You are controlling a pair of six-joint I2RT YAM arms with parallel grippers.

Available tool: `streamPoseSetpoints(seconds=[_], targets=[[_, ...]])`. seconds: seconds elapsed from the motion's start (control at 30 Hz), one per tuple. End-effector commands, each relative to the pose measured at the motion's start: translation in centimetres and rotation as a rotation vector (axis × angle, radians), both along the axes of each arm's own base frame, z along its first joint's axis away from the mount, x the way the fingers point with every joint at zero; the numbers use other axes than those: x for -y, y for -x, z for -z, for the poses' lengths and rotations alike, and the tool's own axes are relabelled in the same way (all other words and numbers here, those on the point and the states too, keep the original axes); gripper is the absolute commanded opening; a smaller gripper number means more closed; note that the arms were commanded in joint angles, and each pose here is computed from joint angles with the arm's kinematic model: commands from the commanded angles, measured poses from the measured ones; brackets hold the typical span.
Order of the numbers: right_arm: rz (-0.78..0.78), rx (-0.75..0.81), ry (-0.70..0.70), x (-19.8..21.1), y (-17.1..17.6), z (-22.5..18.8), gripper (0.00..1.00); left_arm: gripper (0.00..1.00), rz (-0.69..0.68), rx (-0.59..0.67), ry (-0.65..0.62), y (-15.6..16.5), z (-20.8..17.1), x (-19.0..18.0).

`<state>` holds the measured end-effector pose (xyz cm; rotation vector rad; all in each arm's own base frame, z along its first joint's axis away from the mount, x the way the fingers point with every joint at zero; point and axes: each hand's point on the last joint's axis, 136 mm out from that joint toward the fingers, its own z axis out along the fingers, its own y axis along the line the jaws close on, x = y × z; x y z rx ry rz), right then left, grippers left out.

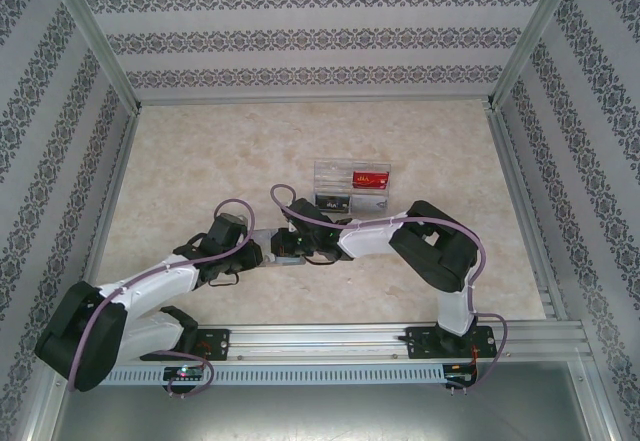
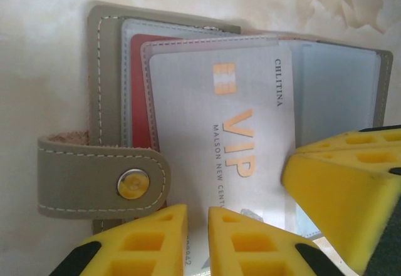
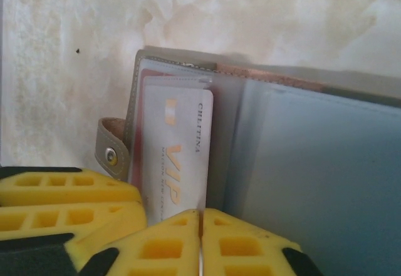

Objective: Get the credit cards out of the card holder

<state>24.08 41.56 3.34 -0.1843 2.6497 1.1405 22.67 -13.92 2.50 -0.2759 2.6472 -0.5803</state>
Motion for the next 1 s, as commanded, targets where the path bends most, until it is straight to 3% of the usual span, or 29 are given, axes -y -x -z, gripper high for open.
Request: streamPoseSetpoints(seconds=[0.0,0.47,0.97], targets=[[0.019,-0.006,-0.026,0.1,-0.5,-0.1,0.04,0.15,-0.022,-0.001,0.006,-0.2,0.3,-0.3],[0.084,-0.039,-0.060,2.2,-0.9,0.5,0.01,0.04,-0.048,-0.048,-0.041,0.0,1.3,-0.9],[0.113,-0.053,-0.101,3.1,-1.4,0.4,0.01,0.00,-0.057,-0.052,-0.059,0.2,1.3,-1.3]])
